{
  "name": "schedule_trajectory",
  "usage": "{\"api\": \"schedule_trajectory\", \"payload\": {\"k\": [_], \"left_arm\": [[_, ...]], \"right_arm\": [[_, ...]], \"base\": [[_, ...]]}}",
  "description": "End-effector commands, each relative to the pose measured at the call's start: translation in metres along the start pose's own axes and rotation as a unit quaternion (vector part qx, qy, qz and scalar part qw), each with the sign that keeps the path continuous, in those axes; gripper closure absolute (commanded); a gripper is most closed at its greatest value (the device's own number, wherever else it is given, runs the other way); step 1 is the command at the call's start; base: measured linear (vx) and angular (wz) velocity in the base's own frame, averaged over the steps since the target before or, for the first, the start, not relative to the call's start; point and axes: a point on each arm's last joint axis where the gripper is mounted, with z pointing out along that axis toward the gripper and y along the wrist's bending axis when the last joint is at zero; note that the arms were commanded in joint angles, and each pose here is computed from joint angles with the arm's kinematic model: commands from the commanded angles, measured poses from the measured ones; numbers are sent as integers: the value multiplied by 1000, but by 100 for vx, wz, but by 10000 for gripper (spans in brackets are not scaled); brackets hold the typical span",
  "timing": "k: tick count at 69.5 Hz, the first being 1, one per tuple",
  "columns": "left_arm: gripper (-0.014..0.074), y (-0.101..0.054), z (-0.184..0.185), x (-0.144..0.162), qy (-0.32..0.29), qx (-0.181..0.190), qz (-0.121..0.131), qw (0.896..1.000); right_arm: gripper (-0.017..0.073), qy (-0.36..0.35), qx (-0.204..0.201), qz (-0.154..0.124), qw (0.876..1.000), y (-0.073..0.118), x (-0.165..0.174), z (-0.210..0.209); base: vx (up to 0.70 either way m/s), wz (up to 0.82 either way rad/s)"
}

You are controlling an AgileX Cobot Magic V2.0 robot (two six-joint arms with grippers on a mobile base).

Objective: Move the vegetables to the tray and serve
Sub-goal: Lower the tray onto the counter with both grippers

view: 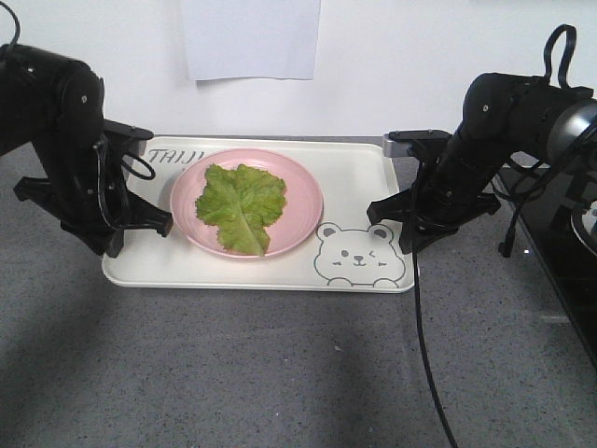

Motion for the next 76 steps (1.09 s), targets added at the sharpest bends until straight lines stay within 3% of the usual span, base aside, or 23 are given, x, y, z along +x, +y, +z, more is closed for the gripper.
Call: {"api": "schedule_trajectory", "payload": {"k": [1, 56, 76], "left_arm": [[600, -21, -19, -1, -68, 61, 19, 996], [600, -22, -3, 4, -58, 60, 24, 996], [600, -22, -2, 6, -48, 59, 27, 997]], "right_arm": [[564, -73, -48, -19, 996, 28, -8, -33], [542, -46, -50, -18, 997, 29, -3, -33], [479, -35, -51, -19, 998, 29, -1, -33]], "base": [[0, 0], [0, 0], [0, 0]]}}
